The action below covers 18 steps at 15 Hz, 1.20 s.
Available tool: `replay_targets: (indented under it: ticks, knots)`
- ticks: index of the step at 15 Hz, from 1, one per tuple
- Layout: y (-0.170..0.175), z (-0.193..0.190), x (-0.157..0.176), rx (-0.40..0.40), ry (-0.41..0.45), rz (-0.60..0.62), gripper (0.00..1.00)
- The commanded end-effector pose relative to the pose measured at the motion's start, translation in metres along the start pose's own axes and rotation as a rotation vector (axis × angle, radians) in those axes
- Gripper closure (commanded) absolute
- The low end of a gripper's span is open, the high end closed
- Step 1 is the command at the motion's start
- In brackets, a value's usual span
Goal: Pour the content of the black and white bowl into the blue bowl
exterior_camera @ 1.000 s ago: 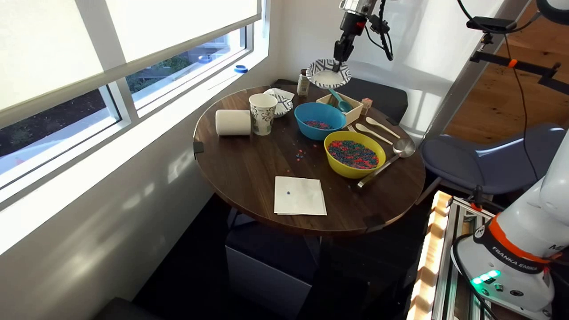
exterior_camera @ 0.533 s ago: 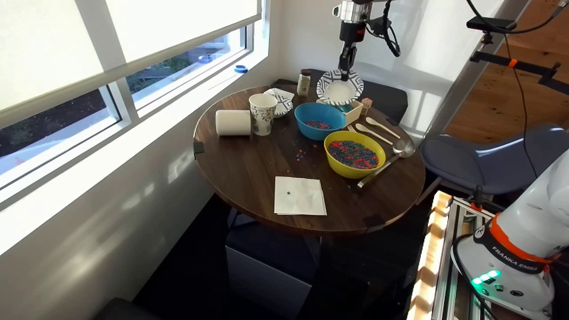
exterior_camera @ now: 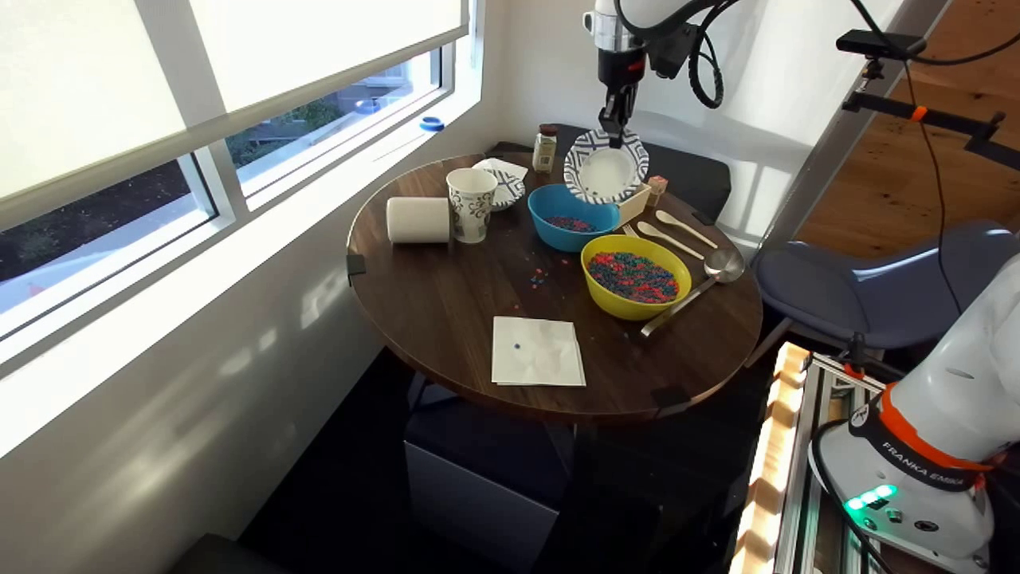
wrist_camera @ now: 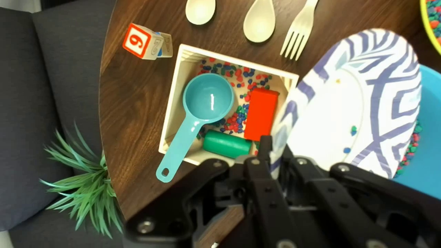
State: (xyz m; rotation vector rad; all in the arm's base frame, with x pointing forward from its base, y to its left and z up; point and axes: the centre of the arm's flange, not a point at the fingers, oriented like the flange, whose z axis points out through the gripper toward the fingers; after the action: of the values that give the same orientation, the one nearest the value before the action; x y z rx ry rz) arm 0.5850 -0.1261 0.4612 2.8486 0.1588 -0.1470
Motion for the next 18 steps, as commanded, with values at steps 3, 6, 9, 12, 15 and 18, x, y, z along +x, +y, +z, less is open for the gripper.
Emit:
replay_targets:
  ticks: [3, 6, 9, 12, 15, 18]
  knots:
    - [-0.044, -0.001, 0.001, -0.160, 0.003, 0.166, 0.99]
    - [-0.057, -0.005, 0.006, -0.268, 0.021, 0.220, 0.99]
    - [-0.070, -0.008, 0.010, -0.380, 0.038, 0.246, 0.99]
    - [-0.088, -0.009, 0.009, -0.518, 0.043, 0.215, 0.99]
    - [-0.108, -0.005, 0.006, -0.641, 0.044, 0.189, 0.99]
    - [-0.128, -0.003, 0.002, -0.725, 0.033, 0.186, 0.99]
